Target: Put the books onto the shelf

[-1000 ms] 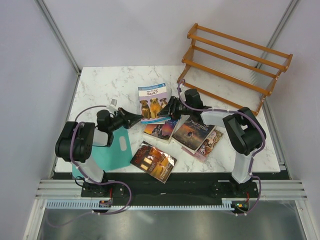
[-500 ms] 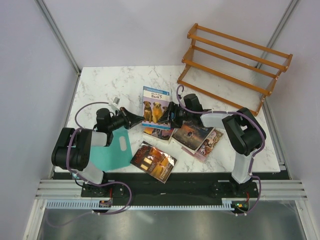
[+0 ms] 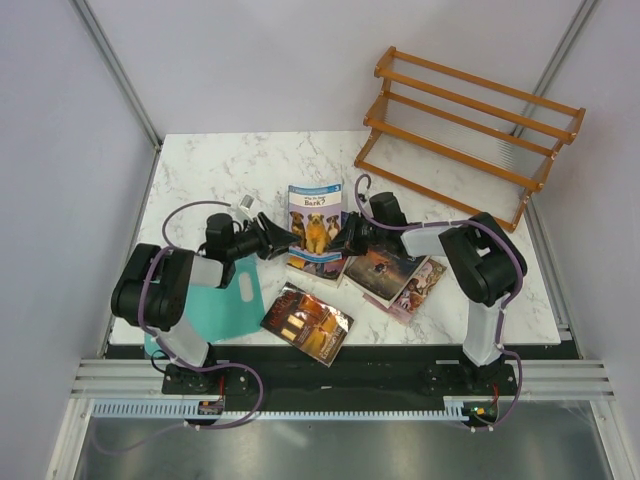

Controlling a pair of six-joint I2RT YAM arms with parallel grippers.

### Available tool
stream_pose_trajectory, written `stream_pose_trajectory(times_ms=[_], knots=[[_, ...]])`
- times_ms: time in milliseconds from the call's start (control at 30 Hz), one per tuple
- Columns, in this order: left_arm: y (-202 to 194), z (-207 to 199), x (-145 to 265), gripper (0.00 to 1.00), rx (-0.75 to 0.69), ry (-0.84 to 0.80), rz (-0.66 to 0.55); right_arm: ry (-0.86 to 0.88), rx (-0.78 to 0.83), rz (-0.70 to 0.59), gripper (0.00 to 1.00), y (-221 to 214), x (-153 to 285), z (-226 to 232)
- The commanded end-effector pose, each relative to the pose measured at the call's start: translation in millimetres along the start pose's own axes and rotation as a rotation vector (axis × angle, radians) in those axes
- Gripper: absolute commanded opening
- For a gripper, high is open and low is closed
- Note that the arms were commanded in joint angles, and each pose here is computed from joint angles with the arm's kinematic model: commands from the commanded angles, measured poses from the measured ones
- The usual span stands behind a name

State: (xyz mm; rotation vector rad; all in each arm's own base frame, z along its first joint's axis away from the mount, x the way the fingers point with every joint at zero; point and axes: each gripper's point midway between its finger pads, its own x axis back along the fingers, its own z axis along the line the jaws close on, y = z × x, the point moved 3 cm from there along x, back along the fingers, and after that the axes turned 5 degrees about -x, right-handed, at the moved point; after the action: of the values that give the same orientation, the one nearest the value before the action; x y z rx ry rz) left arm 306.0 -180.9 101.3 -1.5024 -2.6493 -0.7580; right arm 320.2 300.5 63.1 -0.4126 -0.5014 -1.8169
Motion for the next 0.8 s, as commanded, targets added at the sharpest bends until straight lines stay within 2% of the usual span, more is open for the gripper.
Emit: stream_pose_trajectory(times_ms=[0,100,167,200,233,267,367,400,467,500,600,767], knots=[[0,-24,-17,0.55,-0.089,-0.093,0.043,-0.032,-0.005,-0.013,0.14,-2,-7,-15],[-4,-26,-28,0.54,-0.089,-0.103,0.073,-0.002,0.001,-0.004,0.13,-2,-7,-9],[-8,-28,-34,0.42,-0.091,-0.113,0.095,0.003,0.0,0.002,0.13,-3,-7,-8],[-11,-26,-37,0.27,-0.083,-0.112,0.106,0.011,0.006,0.003,0.13,-3,-7,-7],[-13,-27,-39,0.18,-0.081,-0.119,0.116,0.012,0.011,0.005,0.13,-3,-6,-6],[-14,-28,-40,0.02,-0.083,-0.126,0.12,0.012,0.024,0.005,0.14,-3,-6,-5],[-11,-35,-39,0.02,-0.095,-0.156,0.109,-0.034,0.033,0.001,0.32,-2,-3,-8],[-10,-37,-38,0.02,-0.101,-0.16,0.108,-0.058,0.042,-0.013,0.48,-1,2,-9],[-3,-48,-37,0.02,-0.125,-0.177,0.095,-0.075,0.035,-0.033,0.63,1,9,-13],[0,-53,-37,0.02,-0.136,-0.185,0.091,-0.07,0.016,-0.05,0.78,3,14,-9],[12,-73,-36,0.02,-0.158,-0.237,0.079,-0.021,-0.043,-0.103,0.9,12,34,-6],[31,-110,-38,0.02,-0.191,-0.427,0.041,0.031,-0.075,-0.186,0.98,23,66,-4]])
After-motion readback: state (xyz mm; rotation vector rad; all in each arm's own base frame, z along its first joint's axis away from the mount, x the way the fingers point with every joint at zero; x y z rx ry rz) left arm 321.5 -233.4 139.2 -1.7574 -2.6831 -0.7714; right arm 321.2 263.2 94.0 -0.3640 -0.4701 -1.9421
